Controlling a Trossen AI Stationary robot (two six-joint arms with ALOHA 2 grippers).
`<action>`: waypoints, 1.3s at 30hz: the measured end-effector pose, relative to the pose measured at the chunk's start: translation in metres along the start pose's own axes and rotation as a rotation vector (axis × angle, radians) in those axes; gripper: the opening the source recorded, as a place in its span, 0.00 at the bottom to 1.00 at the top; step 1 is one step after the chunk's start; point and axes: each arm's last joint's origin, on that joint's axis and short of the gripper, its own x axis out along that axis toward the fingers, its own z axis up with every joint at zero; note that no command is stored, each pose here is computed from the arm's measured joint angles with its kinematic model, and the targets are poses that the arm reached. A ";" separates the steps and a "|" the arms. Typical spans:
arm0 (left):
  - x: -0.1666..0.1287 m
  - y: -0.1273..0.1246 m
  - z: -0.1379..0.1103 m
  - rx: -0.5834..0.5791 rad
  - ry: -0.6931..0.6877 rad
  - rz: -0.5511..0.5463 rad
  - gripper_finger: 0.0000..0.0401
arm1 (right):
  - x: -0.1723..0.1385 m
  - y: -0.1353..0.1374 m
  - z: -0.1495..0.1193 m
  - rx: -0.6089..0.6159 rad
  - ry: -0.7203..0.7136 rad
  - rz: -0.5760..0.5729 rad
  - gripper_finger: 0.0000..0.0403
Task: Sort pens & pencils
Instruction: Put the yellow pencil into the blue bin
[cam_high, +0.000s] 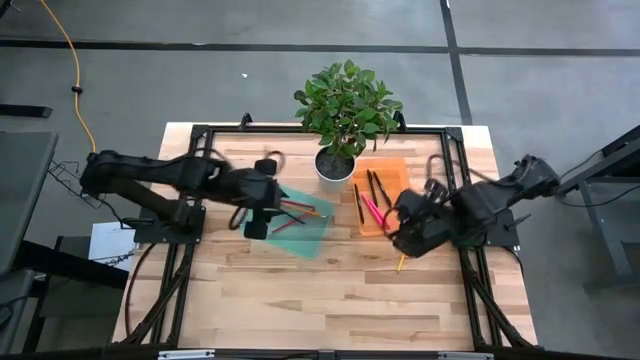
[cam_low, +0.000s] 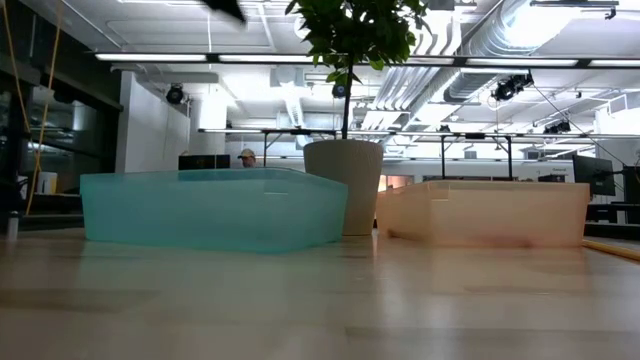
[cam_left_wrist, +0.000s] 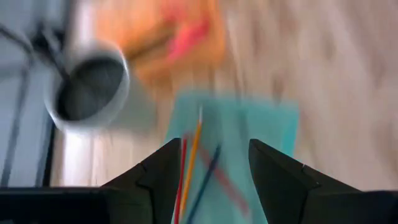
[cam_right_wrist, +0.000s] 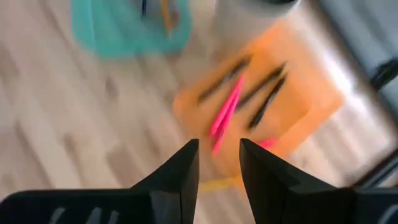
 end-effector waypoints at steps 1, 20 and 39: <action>-0.008 -0.004 0.005 -0.012 -0.079 0.012 0.43 | 0.008 0.003 -0.005 -0.015 0.057 0.009 0.27; -0.062 -0.085 0.005 -0.034 -0.321 0.177 0.40 | 0.123 0.029 -0.040 -0.095 0.431 0.384 0.27; -0.077 -0.109 -0.004 -0.387 -0.500 0.437 0.40 | 0.154 0.037 -0.059 -1.111 0.477 0.413 0.27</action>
